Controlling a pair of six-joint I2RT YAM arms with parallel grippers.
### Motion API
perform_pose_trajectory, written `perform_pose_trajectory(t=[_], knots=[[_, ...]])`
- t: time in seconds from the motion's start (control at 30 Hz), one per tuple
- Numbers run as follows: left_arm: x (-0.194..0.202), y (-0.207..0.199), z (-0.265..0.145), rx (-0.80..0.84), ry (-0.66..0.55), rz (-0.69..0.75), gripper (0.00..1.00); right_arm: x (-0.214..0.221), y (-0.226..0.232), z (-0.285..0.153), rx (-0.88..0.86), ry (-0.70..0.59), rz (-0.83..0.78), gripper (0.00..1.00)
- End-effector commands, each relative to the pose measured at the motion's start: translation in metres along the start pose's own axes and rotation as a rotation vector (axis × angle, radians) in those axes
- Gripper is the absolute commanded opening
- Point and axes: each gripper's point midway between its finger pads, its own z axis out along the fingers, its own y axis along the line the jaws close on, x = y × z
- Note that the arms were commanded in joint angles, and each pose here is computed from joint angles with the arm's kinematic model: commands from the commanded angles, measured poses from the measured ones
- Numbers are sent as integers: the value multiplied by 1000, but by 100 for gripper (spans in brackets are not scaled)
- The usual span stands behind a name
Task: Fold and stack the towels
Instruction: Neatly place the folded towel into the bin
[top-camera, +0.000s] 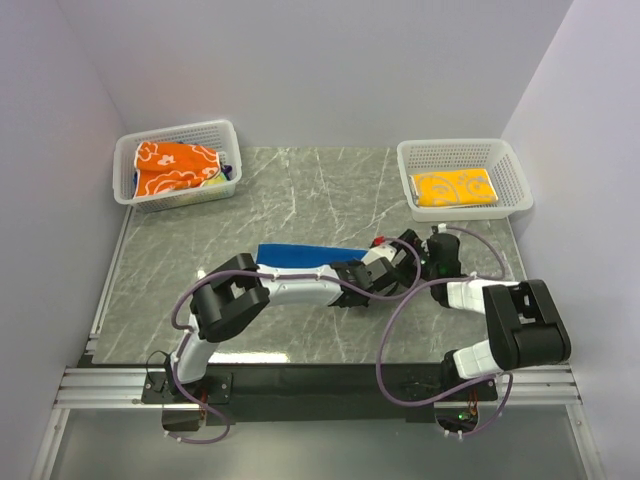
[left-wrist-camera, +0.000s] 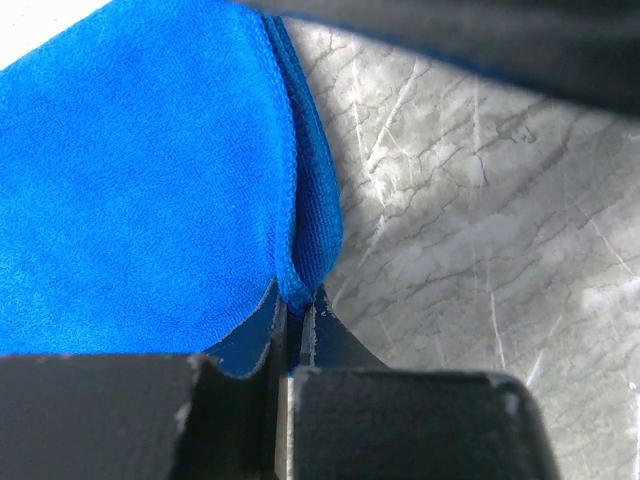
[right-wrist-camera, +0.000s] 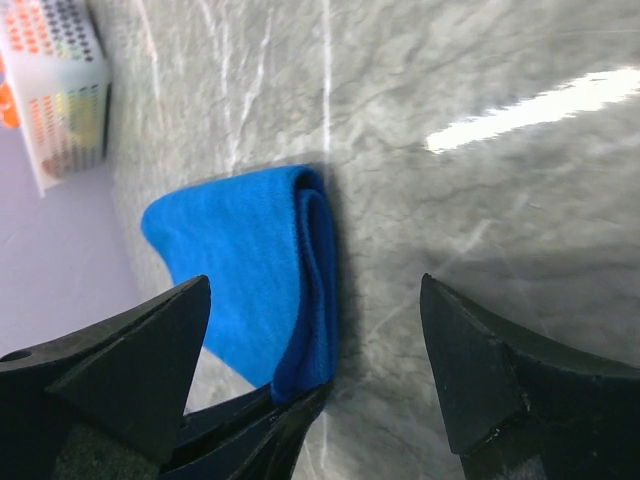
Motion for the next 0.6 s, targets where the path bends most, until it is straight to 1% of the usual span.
perform_pose_trajectory(t=[0.0,0.2,0.47,0.57], knots=[[-5,2,-17,52,2,-34,1,38,-27,3,73,126,56,93],[-25,5,-30,84,-45,-77,1,59,-20,13,44,201,97,93],[-33,4,-34,97,-62,-103,1,89,-15,26,36,283,152,93],[-35,3,-34,97,-66,-110,1,92,-10,31,17,290,164,91]])
